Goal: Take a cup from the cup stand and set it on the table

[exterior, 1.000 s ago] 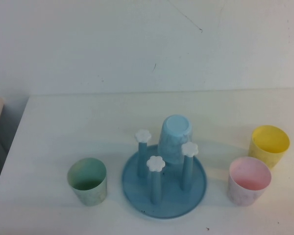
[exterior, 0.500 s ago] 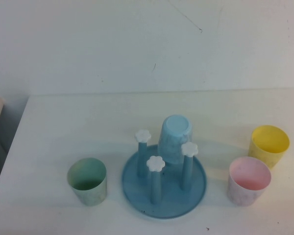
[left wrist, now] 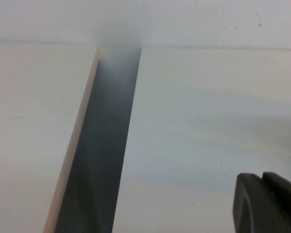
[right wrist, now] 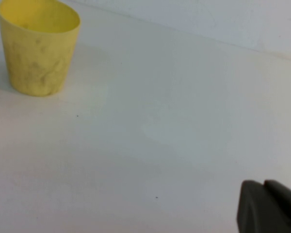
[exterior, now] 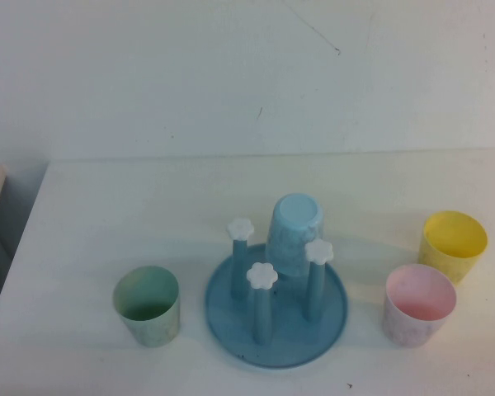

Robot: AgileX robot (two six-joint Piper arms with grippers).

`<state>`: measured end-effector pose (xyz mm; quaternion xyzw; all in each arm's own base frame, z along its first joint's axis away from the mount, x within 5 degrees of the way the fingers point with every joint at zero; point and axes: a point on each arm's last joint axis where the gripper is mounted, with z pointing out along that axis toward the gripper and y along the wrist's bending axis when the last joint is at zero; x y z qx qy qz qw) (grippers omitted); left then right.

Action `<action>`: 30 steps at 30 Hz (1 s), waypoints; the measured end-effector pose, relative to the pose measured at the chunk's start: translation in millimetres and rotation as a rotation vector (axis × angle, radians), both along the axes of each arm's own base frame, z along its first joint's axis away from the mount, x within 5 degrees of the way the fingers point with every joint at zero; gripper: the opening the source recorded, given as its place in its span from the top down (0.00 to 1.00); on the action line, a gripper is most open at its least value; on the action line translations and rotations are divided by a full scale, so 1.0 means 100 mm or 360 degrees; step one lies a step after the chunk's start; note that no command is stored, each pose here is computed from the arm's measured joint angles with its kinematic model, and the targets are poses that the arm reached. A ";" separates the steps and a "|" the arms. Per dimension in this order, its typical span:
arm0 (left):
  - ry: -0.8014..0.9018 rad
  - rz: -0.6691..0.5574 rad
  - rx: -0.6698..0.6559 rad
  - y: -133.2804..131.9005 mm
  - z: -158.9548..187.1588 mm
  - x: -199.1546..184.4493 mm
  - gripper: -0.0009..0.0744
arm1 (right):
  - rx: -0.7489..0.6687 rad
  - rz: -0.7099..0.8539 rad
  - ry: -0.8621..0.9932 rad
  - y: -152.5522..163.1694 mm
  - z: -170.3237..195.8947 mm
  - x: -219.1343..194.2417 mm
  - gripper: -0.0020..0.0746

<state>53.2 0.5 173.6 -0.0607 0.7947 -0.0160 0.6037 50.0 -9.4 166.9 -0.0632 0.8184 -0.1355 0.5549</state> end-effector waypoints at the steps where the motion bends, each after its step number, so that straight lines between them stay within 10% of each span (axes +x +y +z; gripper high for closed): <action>1: 0.0000 -0.0008 0.0000 0.00 0.00 0.00 0.99 | 0.0000 0.0000 0.0000 0.00 0.00 0.00 0.98; 30: 0.0000 -0.0014 0.0004 0.00 0.00 0.00 0.99 | 0.0000 0.0000 0.0000 0.00 0.00 0.00 0.98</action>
